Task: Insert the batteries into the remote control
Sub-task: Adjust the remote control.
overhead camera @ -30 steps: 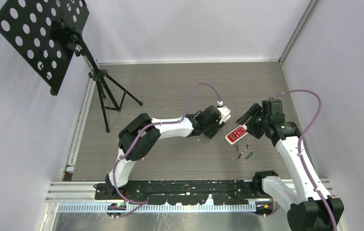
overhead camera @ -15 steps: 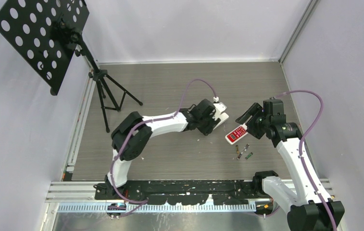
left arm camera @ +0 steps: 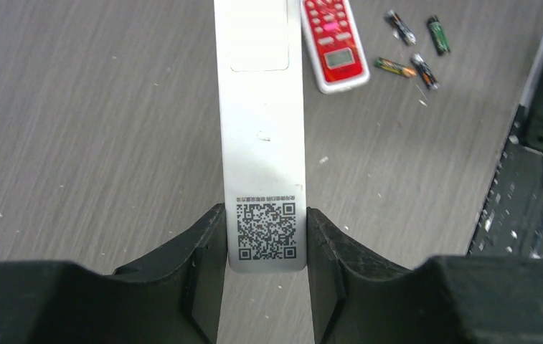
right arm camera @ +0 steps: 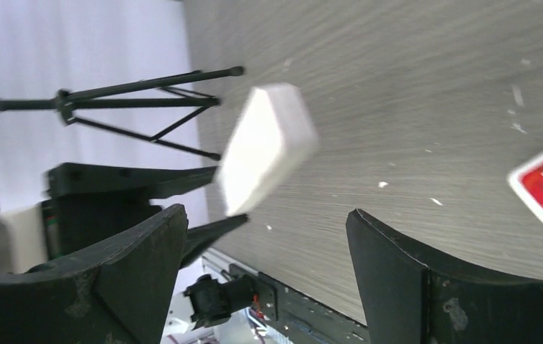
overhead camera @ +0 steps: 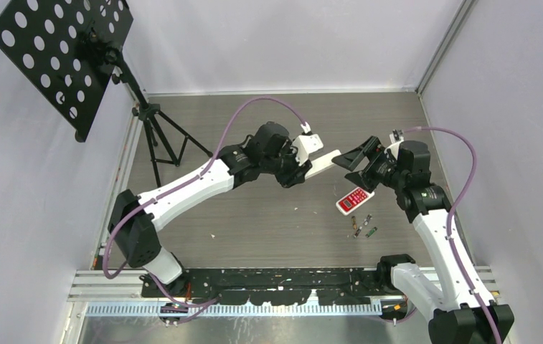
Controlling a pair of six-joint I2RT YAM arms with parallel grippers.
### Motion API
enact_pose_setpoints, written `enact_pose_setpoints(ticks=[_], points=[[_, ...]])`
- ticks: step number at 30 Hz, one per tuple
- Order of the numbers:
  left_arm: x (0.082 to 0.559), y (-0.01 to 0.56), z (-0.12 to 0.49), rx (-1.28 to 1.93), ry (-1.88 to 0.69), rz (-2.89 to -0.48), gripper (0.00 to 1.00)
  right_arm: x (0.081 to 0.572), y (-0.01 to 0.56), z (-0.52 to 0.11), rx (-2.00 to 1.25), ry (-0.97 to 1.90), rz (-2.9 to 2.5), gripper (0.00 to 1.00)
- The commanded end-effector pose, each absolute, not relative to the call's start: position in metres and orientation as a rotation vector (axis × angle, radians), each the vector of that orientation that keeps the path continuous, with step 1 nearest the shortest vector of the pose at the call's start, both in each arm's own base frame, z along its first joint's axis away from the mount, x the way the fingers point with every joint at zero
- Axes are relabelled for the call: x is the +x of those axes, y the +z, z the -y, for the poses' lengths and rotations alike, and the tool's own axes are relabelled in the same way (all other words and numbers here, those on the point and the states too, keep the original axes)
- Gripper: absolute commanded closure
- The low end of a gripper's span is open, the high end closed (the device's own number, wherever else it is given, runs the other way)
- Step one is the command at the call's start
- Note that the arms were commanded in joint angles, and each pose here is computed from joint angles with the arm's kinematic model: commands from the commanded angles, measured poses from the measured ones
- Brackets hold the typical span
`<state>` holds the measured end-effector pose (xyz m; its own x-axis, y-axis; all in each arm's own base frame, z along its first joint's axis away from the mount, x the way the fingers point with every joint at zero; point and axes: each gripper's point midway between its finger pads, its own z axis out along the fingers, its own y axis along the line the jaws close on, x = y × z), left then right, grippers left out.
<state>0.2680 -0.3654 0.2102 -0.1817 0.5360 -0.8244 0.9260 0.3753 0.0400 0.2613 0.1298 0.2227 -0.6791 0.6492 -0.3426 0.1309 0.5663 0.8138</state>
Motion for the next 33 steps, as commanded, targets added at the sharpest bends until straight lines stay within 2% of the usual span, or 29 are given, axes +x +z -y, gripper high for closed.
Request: enact_pose_setpoints(ticks=[1,17,25,29,33], points=[[0.239,0.236,0.355,1.387,-0.691,-1.788,1.00,0.255,0.287,-0.152,0.452,1.282,-1.987,0.13],[0.199,0.299,0.333,1.401,-0.797,-1.592,1.00,0.230,0.309,-0.168,0.274,1.424,-1.972,0.16],[0.187,0.312,0.331,1.413,-0.845,-1.537,1.00,0.222,0.328,-0.181,0.203,1.589,-1.928,0.34],[0.184,0.314,0.331,1.423,-0.850,-1.520,1.00,0.219,0.330,-0.186,0.180,1.634,-1.924,0.48],[0.182,0.316,0.330,1.428,-0.854,-1.506,1.00,0.213,0.330,-0.192,0.143,1.666,-1.931,0.51]])
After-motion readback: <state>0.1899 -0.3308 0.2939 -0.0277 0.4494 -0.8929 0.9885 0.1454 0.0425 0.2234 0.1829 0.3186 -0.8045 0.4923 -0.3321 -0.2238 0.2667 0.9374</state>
